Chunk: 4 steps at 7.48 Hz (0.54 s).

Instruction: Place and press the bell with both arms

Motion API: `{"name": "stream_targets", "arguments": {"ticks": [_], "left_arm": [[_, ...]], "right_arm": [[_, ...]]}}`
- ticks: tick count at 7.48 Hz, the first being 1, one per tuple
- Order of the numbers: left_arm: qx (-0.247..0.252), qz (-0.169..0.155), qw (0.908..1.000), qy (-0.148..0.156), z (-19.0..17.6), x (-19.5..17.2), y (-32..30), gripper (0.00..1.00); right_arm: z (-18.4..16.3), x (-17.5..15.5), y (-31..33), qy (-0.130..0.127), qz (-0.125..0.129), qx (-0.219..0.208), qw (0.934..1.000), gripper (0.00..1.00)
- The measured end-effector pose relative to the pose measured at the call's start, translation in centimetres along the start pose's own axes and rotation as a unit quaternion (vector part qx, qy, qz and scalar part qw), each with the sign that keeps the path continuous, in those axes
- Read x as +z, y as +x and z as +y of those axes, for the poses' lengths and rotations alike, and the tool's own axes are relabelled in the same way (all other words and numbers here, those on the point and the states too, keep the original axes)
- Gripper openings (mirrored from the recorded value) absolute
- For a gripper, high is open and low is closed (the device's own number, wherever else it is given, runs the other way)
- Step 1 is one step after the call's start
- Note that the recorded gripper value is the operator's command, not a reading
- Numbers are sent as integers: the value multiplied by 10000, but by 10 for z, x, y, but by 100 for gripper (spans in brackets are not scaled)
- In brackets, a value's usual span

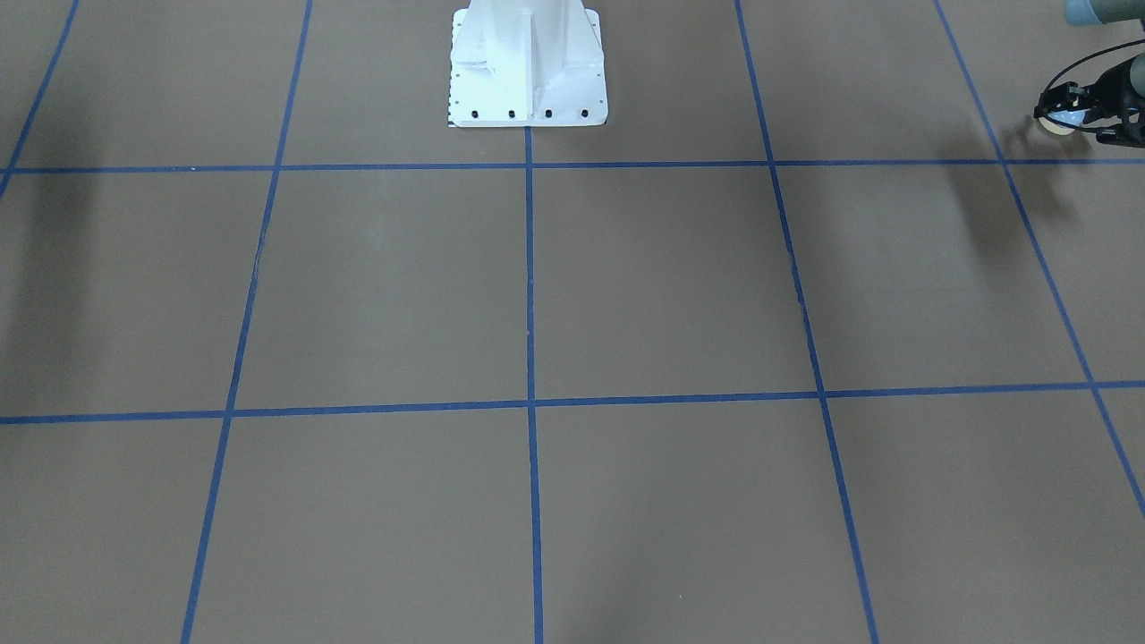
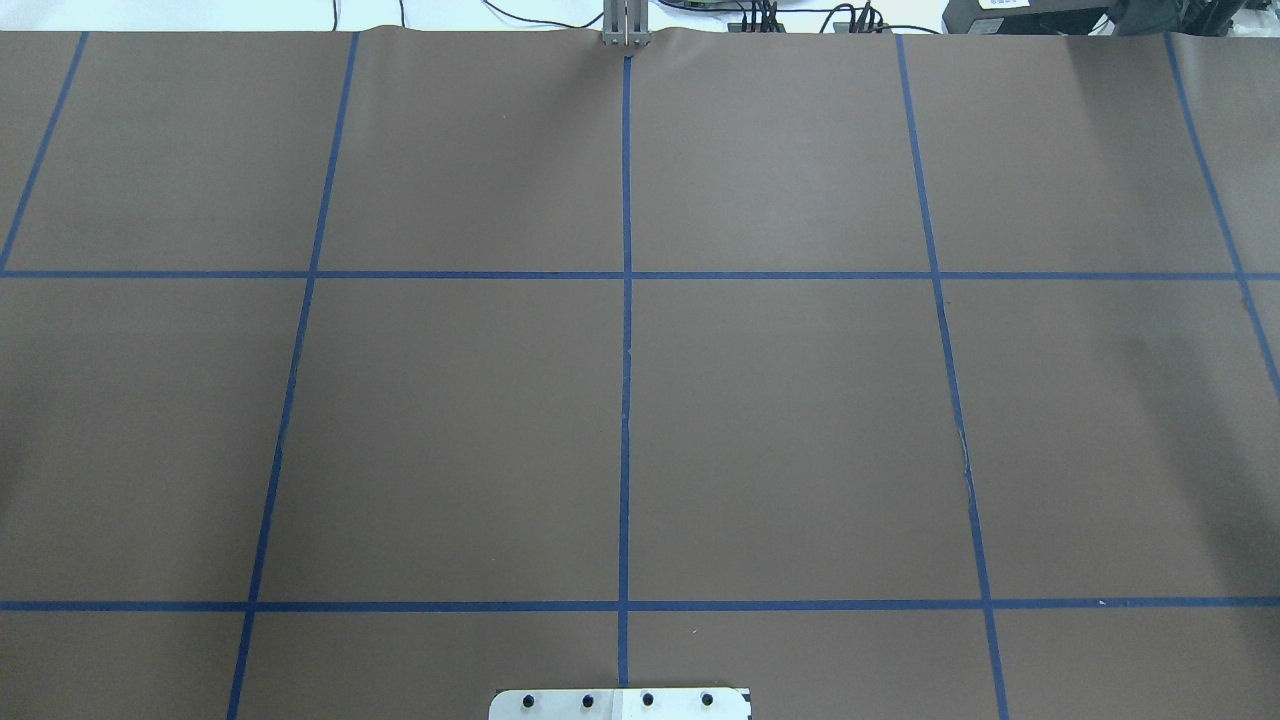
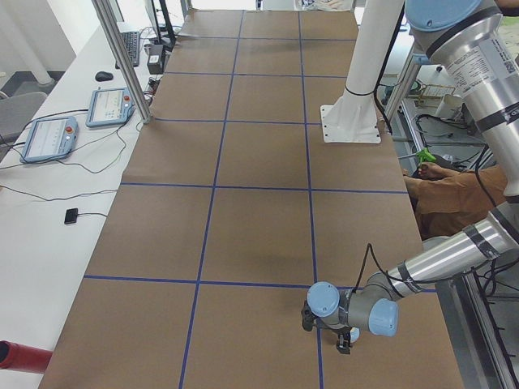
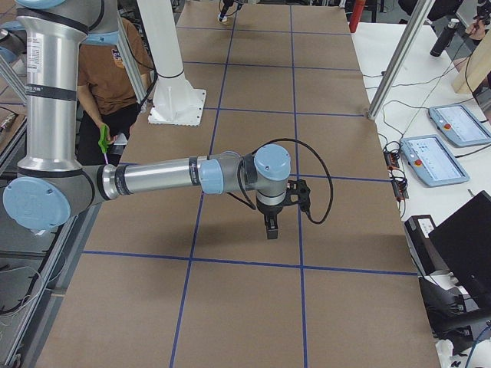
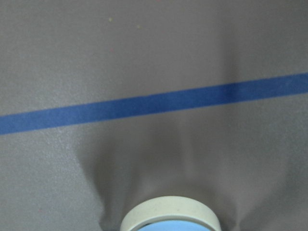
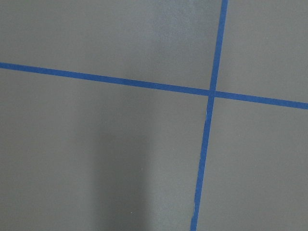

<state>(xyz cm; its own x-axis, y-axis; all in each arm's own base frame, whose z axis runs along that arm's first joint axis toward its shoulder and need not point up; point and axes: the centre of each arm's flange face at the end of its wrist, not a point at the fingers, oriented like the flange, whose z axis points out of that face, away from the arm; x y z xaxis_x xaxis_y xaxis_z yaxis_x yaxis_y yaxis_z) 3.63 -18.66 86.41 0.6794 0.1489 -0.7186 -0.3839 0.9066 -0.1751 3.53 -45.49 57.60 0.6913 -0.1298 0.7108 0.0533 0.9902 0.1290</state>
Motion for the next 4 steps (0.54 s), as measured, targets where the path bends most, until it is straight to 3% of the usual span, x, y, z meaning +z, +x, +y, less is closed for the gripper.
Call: {"name": "stream_targets", "arguments": {"ticks": [2, 4], "left_arm": [[7, 15, 10000, 59, -3, -3, 4, 0], [13, 182, 9996, 236, -25, -36, 46, 0]], "right_arm": [[0, 0, 0, 5, -2, -4, 10000, 100], [-1, -3, -3, 38, 0, -31, 10000, 100]]}}
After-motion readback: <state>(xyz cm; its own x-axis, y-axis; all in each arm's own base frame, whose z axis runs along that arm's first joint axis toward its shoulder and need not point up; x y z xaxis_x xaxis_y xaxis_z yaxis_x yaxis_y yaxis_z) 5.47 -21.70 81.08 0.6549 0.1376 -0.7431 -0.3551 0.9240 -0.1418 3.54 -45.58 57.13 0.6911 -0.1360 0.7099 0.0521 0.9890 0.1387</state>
